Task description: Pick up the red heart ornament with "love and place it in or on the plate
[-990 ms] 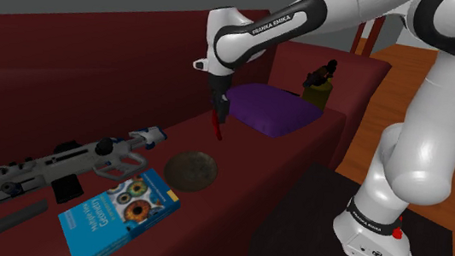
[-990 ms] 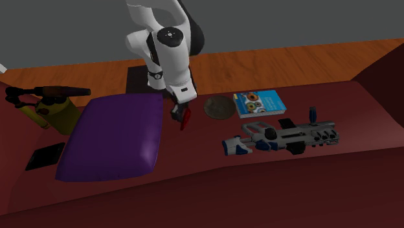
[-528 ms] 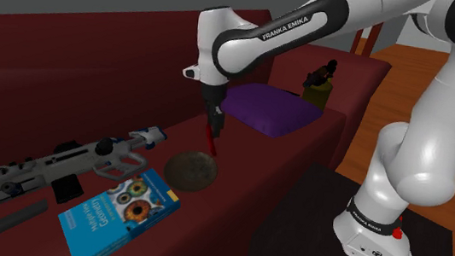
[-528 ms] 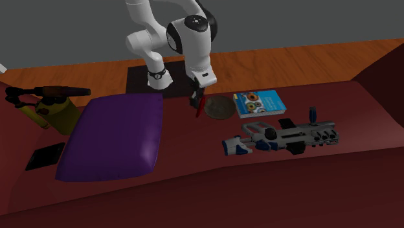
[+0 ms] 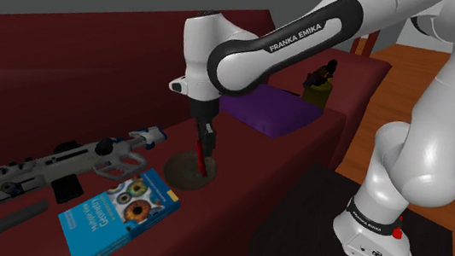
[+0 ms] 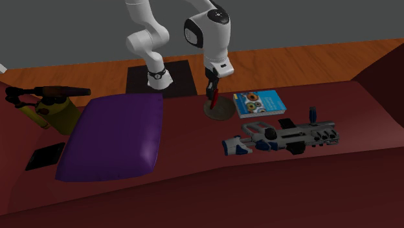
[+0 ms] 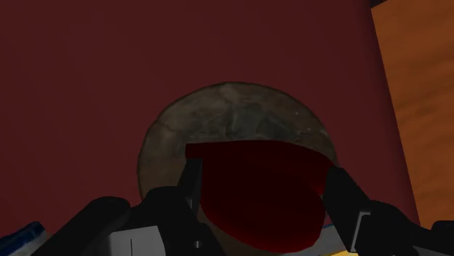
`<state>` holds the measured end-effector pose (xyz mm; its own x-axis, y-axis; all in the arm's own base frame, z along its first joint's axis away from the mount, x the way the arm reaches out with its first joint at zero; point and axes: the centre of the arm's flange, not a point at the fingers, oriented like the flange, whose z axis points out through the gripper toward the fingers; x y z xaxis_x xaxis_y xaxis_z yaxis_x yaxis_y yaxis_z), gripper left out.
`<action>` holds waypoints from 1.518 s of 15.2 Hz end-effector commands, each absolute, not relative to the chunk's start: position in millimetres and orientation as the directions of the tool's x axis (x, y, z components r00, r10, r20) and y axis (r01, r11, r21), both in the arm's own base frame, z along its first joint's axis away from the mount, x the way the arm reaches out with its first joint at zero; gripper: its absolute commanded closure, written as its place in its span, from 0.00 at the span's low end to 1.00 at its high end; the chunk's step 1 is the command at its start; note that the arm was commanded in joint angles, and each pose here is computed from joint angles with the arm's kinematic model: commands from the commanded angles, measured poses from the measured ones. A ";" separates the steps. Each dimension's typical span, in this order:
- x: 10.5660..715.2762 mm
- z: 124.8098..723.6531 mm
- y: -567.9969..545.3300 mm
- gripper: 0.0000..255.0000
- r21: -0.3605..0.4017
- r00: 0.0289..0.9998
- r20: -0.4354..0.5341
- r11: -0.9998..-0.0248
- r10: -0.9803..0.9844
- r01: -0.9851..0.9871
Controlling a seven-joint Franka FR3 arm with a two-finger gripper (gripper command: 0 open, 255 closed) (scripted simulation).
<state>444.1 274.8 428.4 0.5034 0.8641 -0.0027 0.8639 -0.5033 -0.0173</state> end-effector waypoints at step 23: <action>481.9 383.0 319.4 0.00 -0.109 0.459 0.217 -0.445 0.862 0.889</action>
<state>481.2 317.9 387.2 0.4593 0.8625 0.2126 0.8883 -0.4466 -0.1072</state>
